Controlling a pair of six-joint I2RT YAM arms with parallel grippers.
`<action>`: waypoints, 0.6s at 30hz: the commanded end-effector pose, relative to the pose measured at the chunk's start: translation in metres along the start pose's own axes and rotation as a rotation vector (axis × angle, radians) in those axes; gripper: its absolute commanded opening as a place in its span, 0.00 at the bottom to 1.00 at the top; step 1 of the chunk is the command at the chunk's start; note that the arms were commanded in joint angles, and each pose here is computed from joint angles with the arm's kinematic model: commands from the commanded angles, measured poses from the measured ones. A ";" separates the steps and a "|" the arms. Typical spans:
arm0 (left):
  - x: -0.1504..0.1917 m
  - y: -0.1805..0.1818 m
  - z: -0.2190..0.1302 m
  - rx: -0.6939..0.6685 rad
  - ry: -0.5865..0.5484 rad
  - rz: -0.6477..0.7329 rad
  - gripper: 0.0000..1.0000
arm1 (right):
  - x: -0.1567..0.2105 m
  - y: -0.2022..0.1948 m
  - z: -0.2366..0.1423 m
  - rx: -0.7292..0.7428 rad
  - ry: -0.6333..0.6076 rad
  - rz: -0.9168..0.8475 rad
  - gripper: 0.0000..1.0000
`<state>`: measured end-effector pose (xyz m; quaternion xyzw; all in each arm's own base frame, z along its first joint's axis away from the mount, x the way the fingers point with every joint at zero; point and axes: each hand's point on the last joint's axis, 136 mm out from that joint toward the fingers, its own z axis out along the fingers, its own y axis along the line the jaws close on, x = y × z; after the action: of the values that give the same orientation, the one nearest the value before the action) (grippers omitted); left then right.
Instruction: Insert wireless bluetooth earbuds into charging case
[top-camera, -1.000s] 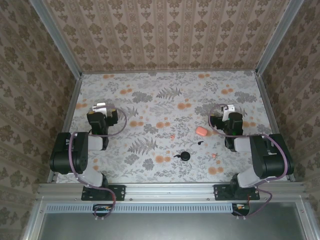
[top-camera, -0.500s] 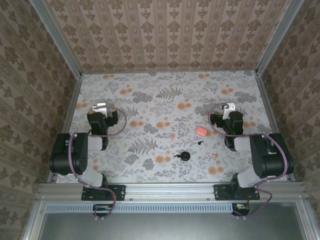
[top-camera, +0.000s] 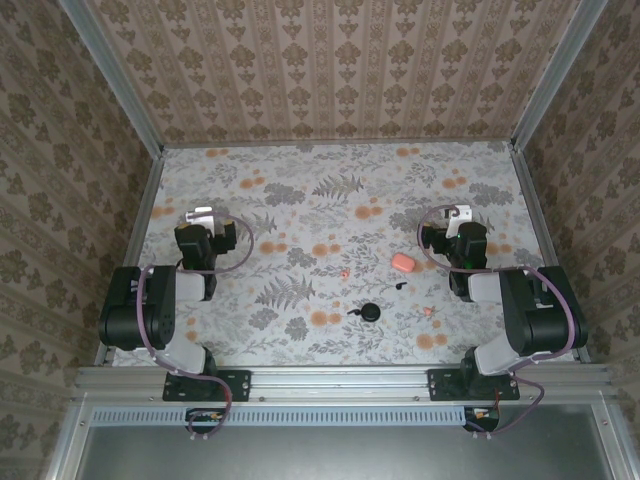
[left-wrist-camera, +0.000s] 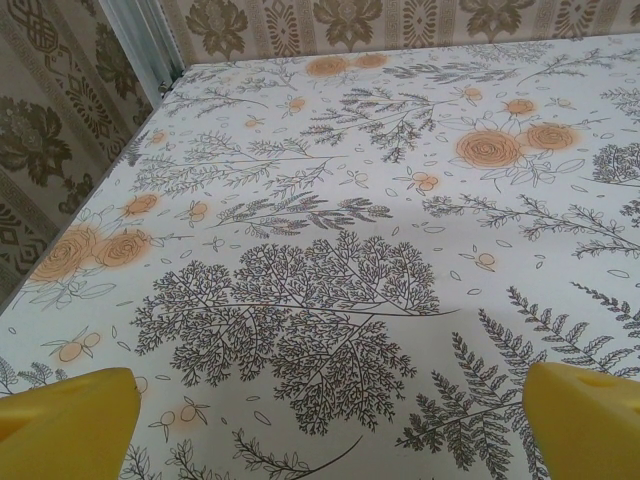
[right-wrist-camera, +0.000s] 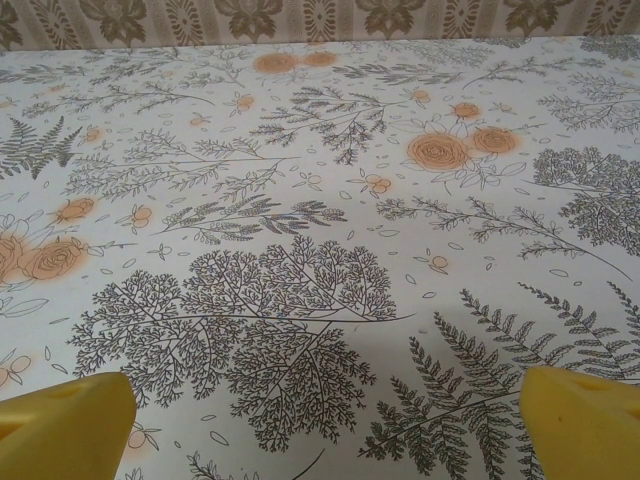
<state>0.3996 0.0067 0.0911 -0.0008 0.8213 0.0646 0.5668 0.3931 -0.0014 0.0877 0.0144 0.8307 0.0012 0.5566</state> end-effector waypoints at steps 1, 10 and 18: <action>-0.003 0.002 -0.004 0.003 -0.012 0.013 1.00 | -0.012 0.000 0.003 -0.001 -0.038 0.010 1.00; -0.031 0.000 -0.009 0.004 0.064 0.052 0.95 | -0.056 0.019 -0.013 -0.069 0.145 -0.012 1.00; -0.077 -0.057 -0.038 0.222 0.245 0.053 0.85 | -0.080 0.063 -0.078 -0.109 0.524 -0.049 1.00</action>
<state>0.4206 -0.0325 0.1885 0.0421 0.8333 0.0326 0.5503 0.4163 0.0507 0.2280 -0.0369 0.8697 0.0383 0.4908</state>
